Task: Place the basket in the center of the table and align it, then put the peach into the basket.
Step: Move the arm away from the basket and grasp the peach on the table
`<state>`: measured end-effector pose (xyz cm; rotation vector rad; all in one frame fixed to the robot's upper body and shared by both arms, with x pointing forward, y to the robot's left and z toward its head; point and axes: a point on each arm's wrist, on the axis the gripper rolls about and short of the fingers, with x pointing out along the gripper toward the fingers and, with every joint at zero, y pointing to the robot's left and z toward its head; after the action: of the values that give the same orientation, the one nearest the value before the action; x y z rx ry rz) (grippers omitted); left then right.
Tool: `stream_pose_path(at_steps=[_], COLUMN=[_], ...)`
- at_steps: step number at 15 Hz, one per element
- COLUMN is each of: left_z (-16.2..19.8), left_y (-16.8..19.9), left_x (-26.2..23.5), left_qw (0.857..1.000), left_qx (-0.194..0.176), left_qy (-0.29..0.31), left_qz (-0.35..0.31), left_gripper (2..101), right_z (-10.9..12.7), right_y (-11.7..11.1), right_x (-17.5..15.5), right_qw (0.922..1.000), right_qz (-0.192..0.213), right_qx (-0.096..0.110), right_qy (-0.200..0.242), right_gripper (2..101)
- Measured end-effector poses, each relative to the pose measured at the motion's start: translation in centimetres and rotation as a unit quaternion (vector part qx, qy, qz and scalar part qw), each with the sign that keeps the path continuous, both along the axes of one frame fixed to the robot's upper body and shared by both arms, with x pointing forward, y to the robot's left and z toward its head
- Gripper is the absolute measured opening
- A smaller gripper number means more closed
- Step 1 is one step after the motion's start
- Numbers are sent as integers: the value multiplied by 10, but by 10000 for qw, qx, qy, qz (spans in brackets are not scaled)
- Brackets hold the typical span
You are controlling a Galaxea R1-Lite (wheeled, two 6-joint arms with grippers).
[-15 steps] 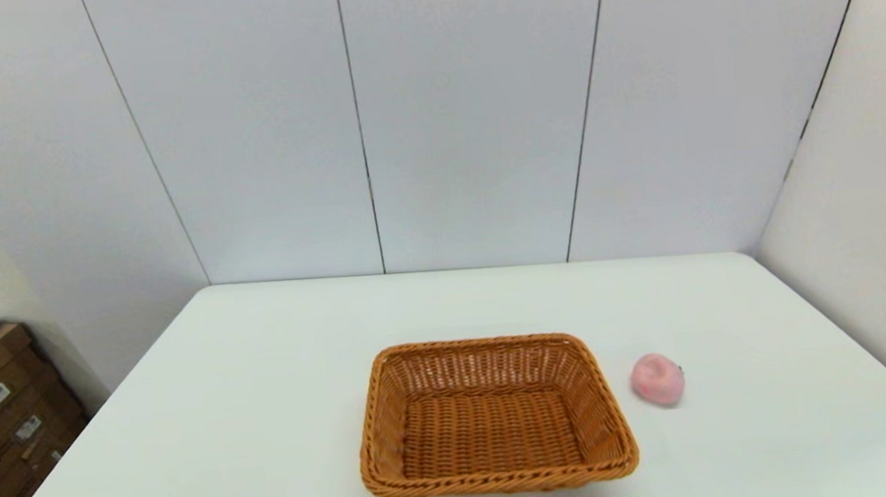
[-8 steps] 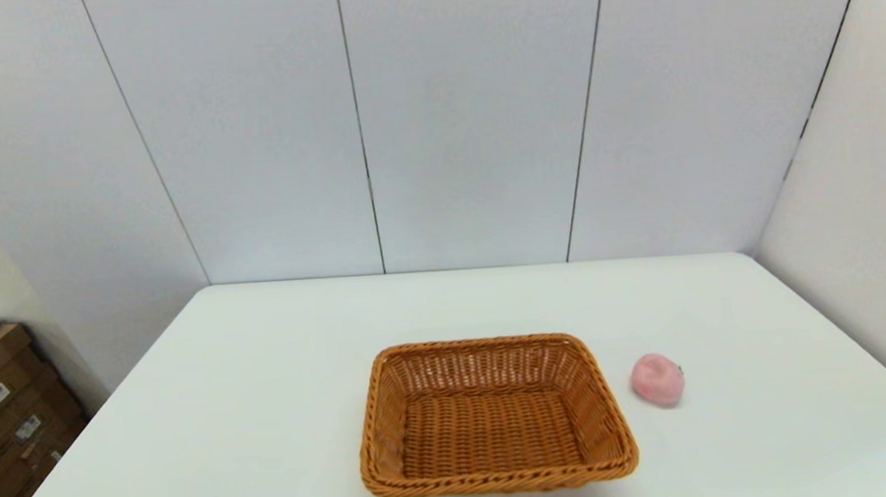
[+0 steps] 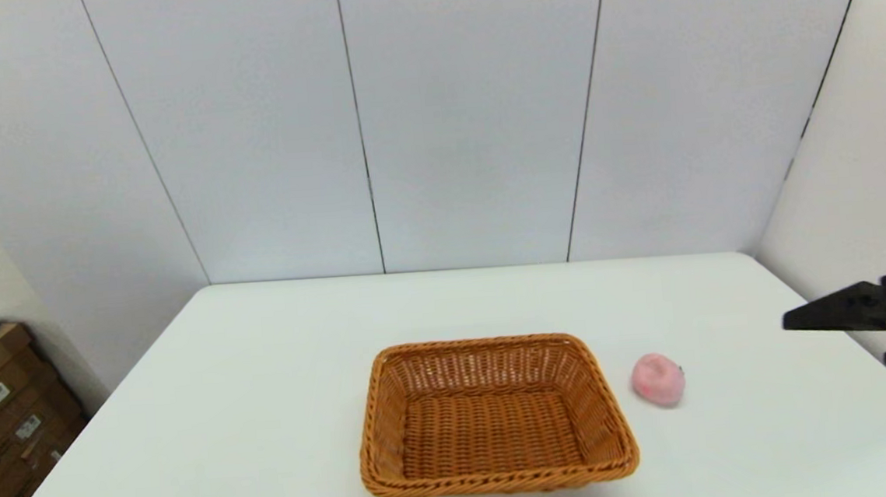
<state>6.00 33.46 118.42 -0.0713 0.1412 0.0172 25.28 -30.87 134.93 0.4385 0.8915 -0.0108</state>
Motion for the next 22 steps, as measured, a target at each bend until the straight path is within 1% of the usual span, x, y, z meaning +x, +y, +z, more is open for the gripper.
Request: stream_pose_path(at_steps=[2,3,4,5,7,9,11,13,16,22], left_z=[0,0,0,0,0,0,0,0,-1,0], left_y=[0,0,0,0,0,0,0,0,0,0], left_x=[0,0,0,0,0,0,0,0,0,0], left_qw=[10000,10000,10000,10000,10000,10000,10000,10000,10000,10000], left_qx=[0,2,0,0,2,0,0,2,0,0], left_qy=[4,4,4,4,4,4,-1,-1,18,-3], left_qz=[-2,0,0,0,0,0,0,0,0,-2], left_gripper=[978,978,978,977,978,977,978,978,978,978], right_z=[-18,-27,-36,-44,-60,-67,-72,-79,-95,-135], right_y=[16,23,29,32,37,32,25,23,25,32], right_x=[34,49,64,77,96,113,121,126,135,157], right_qw=[9983,9973,9969,9969,9957,9952,9941,9925,9899,9811], right_qz=[-34,-62,-93,-139,-214,-406,-284,-242,-192,-108], right_qx=[128,138,113,22,-274,-515,-743,-859,-888,-981], right_qy=[570,718,768,769,857,732,740,831,1092,1667], right_gripper=[973,973,973,973,973,973,973,973,973,973])
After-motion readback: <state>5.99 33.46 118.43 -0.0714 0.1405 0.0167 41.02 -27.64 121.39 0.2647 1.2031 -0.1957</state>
